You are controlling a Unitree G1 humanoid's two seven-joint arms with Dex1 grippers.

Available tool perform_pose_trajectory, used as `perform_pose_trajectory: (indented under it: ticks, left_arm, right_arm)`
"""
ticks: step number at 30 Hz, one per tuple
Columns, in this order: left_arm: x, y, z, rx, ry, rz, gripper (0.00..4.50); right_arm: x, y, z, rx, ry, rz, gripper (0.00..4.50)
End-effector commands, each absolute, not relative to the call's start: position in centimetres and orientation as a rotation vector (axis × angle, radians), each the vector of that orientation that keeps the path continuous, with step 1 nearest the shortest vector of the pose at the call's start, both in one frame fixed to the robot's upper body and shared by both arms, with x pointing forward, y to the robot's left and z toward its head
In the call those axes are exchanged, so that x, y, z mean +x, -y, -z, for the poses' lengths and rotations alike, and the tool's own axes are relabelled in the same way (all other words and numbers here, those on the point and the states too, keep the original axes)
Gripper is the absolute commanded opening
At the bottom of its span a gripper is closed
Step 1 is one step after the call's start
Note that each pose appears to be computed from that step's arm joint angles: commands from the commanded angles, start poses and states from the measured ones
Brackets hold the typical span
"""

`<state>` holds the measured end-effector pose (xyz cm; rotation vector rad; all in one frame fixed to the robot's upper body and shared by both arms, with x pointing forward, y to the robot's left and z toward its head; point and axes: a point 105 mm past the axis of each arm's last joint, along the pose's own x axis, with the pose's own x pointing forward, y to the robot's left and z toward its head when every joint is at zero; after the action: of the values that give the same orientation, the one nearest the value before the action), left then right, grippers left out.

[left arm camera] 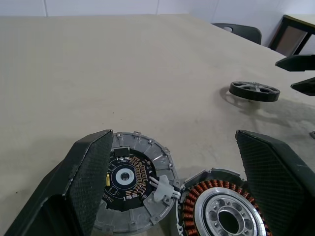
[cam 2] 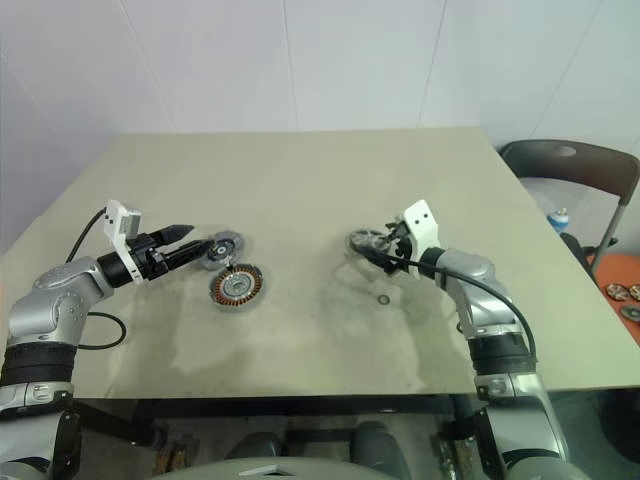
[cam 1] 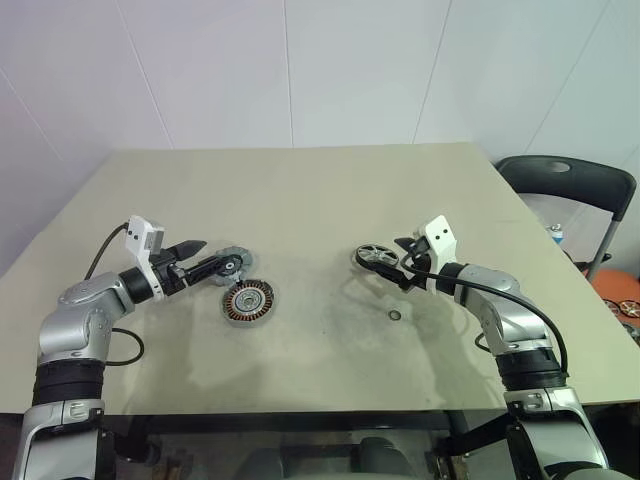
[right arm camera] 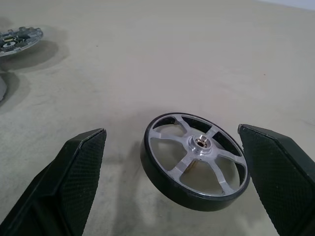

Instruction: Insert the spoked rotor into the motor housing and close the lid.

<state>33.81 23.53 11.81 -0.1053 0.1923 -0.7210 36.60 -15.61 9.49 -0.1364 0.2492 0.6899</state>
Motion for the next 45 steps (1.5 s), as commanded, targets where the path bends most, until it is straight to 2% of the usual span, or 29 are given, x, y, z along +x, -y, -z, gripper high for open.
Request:
perform_pose_trajectory:
  ticks: [1, 14, 17, 23, 32, 40, 45]
  left_arm:
    - [33.9, -23.3, -13.2, -0.082, -0.154, 0.743, 4.23]
    - [33.8, -23.2, -13.3, -0.082, -0.145, 0.736, 4.23]
    - [33.7, -23.2, -13.6, -0.081, -0.139, 0.738, 4.23]
    - [33.4, -23.1, -13.6, -0.088, -0.143, 0.735, 4.23]
    - [32.2, -23.9, -13.4, -0.101, -0.144, 0.691, 4.23]
    - [31.0, -24.8, -13.0, -0.122, -0.149, 0.630, 4.23]
    - [30.8, -24.9, -13.2, -0.127, -0.149, 0.624, 4.23]
  right_arm:
    - [36.7, 15.1, -11.0, -0.162, -0.186, -0.706, 4.50]
    - [36.7, 15.0, -11.2, -0.180, -0.181, -0.715, 4.50]
    - [36.3, 13.8, -12.6, -0.201, -0.157, -0.799, 4.50]
    - [35.1, 8.3, -16.6, -0.346, -0.085, -1.136, 4.50]
    - [35.8, 4.7, -19.5, -0.478, -0.007, -1.327, 4.50]
    - [35.3, 3.3, -18.9, -0.509, -0.005, -1.420, 4.50]
    - [33.5, 1.3, -17.7, -0.573, -0.027, -1.549, 4.50]
